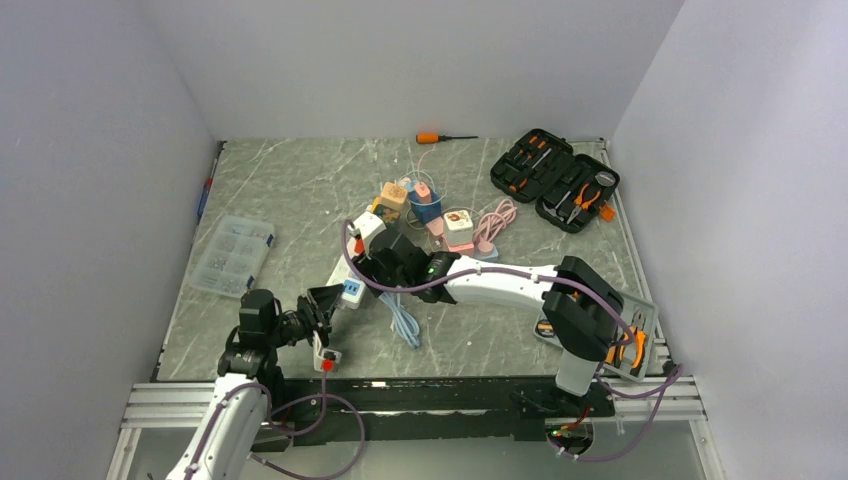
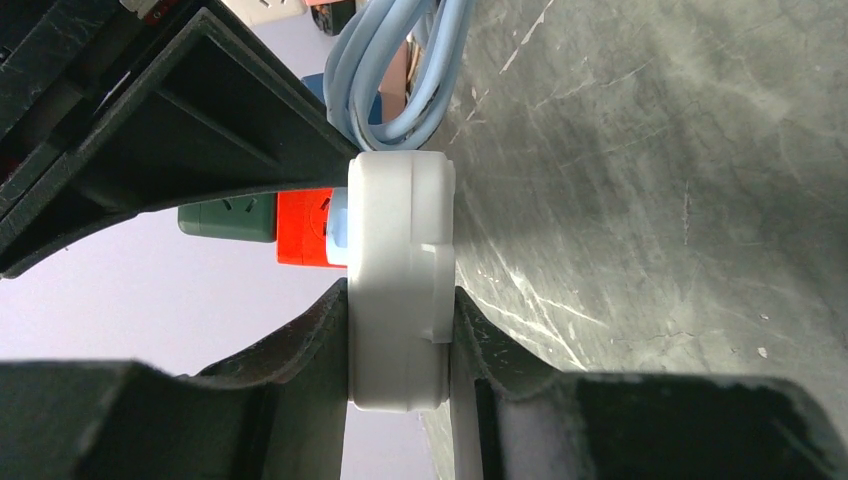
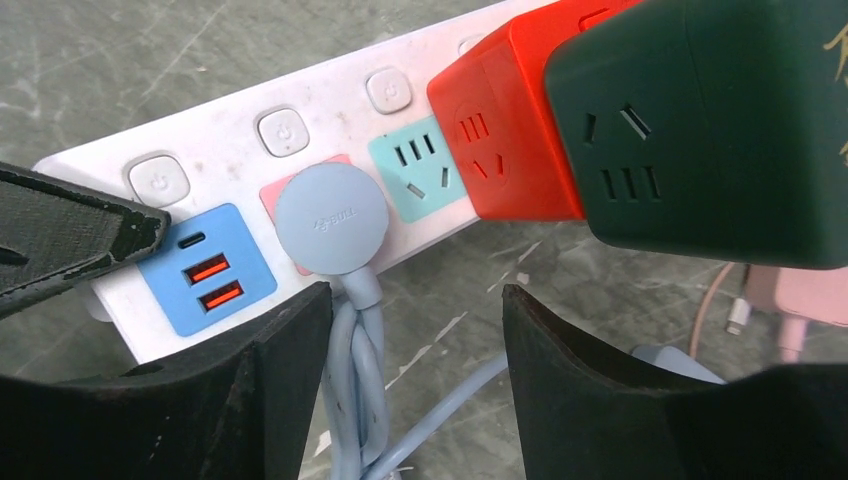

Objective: Pull the plug off the socket
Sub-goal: Remove the plug from the socket.

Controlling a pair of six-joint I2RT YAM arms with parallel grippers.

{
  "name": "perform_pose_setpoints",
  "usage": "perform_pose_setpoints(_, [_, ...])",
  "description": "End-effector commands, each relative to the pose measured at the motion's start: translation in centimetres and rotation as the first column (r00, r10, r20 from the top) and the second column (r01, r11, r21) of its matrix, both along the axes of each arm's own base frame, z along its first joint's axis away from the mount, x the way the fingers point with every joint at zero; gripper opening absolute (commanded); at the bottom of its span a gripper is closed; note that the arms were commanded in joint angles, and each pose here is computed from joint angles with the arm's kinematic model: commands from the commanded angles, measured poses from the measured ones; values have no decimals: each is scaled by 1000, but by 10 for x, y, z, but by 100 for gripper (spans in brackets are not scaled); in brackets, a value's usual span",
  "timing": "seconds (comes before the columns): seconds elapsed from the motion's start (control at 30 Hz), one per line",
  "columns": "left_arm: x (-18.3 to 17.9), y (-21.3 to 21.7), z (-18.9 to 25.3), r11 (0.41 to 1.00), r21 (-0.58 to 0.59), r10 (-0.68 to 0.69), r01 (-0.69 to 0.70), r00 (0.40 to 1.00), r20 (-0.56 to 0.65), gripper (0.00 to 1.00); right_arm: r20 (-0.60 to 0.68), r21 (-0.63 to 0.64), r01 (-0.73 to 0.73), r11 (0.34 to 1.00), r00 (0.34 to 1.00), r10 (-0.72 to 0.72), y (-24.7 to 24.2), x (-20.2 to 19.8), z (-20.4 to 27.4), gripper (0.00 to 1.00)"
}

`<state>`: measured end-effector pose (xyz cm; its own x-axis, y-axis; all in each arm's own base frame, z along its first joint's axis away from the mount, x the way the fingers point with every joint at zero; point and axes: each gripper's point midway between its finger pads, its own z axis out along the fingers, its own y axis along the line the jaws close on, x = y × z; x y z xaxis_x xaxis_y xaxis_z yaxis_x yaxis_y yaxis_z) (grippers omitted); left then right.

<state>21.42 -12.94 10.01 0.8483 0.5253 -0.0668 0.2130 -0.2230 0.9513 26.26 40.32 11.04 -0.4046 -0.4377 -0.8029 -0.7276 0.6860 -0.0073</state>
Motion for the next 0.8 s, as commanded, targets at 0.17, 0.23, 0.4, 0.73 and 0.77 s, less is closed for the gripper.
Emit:
perform_pose_setpoints(0.17, [9, -2, 30, 1000, -29, -2, 4, 999, 48, 0, 199, -171, 10, 985, 980, 25, -15, 4, 5, 65])
perform_pose_setpoints(0.23, [9, -2, 31, 1000, -28, 0, 1, 999, 49, 0, 220, -211, -3, 977, 974, 51, -14, -2, 1, 65])
perform_pose_setpoints(0.4, [10, -1, 32, 1000, -26, 5, -3, 999, 54, 0, 242, -264, -34, 964, 965, 100, -5, -13, -9, 66])
perform_pose_setpoints(0.73, [10, 0, 31, 1000, -8, 6, -5, 998, 59, 0, 215, -277, -144, 950, 954, 207, 17, -36, -12, 71])
perform_pose_setpoints(0.77, [9, 0, 30, 1000, -5, 5, -5, 998, 58, 0, 210, -258, -164, 952, 952, 221, 19, -39, -8, 72])
